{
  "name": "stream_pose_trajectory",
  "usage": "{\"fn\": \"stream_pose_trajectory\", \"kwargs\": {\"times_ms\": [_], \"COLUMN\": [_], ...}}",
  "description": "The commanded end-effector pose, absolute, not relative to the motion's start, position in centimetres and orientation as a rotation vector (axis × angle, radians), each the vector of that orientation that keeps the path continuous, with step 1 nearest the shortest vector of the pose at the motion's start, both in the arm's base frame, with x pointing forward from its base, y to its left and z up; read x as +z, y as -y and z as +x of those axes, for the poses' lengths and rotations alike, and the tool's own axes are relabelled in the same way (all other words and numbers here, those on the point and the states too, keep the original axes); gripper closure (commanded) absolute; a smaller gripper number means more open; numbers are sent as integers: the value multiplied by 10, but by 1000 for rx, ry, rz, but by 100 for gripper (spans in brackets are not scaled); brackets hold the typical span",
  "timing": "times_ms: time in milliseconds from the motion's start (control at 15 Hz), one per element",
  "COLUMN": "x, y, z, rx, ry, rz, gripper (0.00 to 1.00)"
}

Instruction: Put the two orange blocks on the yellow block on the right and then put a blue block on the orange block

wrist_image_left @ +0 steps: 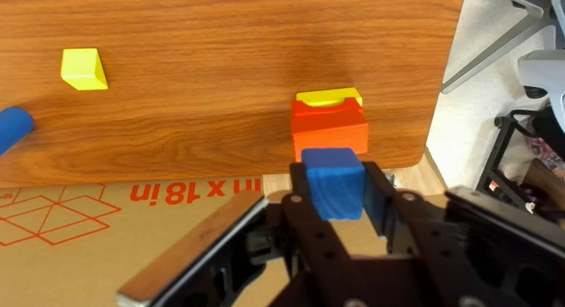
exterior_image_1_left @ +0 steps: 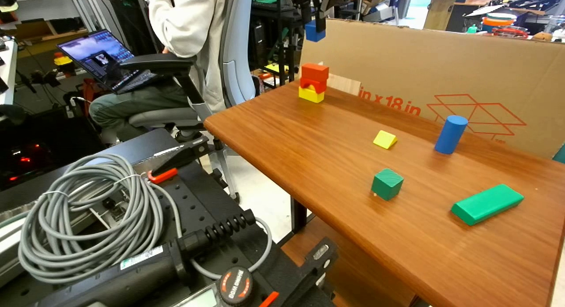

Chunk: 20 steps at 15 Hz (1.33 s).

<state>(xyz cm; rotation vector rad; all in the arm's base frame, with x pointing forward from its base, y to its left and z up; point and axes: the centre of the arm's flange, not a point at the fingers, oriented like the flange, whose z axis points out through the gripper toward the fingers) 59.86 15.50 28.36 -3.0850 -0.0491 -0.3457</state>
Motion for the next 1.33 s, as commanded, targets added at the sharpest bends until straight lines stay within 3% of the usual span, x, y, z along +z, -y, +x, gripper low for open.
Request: {"fn": "stream_pose_trajectory", "kwargs": {"times_ms": [0, 1267], "x": [284, 244], "y": [-165, -185], "z": [600, 645], "rx": [-362, -221], "ry": [115, 223], "rz": [-3088, -3161], "gripper": [92, 92]}}
